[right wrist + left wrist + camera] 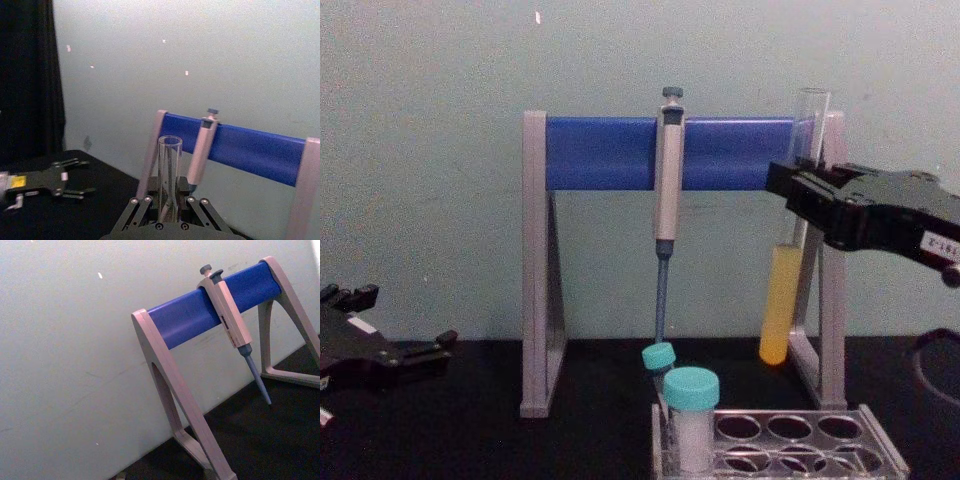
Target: Pick up the test tube from the test tube rack, shake it, then place it back into the test tube rack.
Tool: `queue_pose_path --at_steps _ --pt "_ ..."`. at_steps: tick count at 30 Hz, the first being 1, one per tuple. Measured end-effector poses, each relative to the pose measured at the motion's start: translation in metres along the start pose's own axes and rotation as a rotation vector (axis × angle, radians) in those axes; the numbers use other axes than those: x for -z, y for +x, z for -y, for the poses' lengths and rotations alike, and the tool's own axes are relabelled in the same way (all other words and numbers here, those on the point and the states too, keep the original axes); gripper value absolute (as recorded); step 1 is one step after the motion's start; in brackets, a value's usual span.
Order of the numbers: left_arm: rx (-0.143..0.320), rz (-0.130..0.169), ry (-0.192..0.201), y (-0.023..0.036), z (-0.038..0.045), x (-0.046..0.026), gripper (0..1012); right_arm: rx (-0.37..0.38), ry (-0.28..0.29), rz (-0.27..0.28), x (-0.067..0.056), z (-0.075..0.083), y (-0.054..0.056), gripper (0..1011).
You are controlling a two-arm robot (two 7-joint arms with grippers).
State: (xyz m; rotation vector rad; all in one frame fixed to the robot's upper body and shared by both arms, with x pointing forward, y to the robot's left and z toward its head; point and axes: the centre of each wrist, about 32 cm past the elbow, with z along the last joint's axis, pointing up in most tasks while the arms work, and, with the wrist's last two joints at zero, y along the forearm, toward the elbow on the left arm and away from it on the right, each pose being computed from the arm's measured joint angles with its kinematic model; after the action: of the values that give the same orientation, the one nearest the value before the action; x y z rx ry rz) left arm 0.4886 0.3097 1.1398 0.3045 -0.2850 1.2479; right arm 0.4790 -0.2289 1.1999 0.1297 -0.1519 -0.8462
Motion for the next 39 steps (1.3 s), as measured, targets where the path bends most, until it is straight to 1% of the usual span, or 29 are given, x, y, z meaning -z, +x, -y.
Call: queue_pose_path --at_steps 9,10,29,39 --pt "0.000 0.000 0.000 0.0000 0.0000 0.0000 1001 -0.082 -0.024 -0.021 0.002 0.013 -0.008 225" --pt "0.000 0.000 0.000 0.0000 0.0000 0.0000 1001 -0.113 -0.051 -0.056 0.012 0.021 -0.015 225" --pt "0.000 0.000 0.000 0.0000 0.0000 0.0000 1001 -0.099 -0.078 -0.075 0.024 0.016 -0.016 225" --pt "0.000 0.000 0.000 0.0000 0.0000 0.0000 1001 -0.086 -0.110 -0.072 0.031 0.015 -0.017 225"
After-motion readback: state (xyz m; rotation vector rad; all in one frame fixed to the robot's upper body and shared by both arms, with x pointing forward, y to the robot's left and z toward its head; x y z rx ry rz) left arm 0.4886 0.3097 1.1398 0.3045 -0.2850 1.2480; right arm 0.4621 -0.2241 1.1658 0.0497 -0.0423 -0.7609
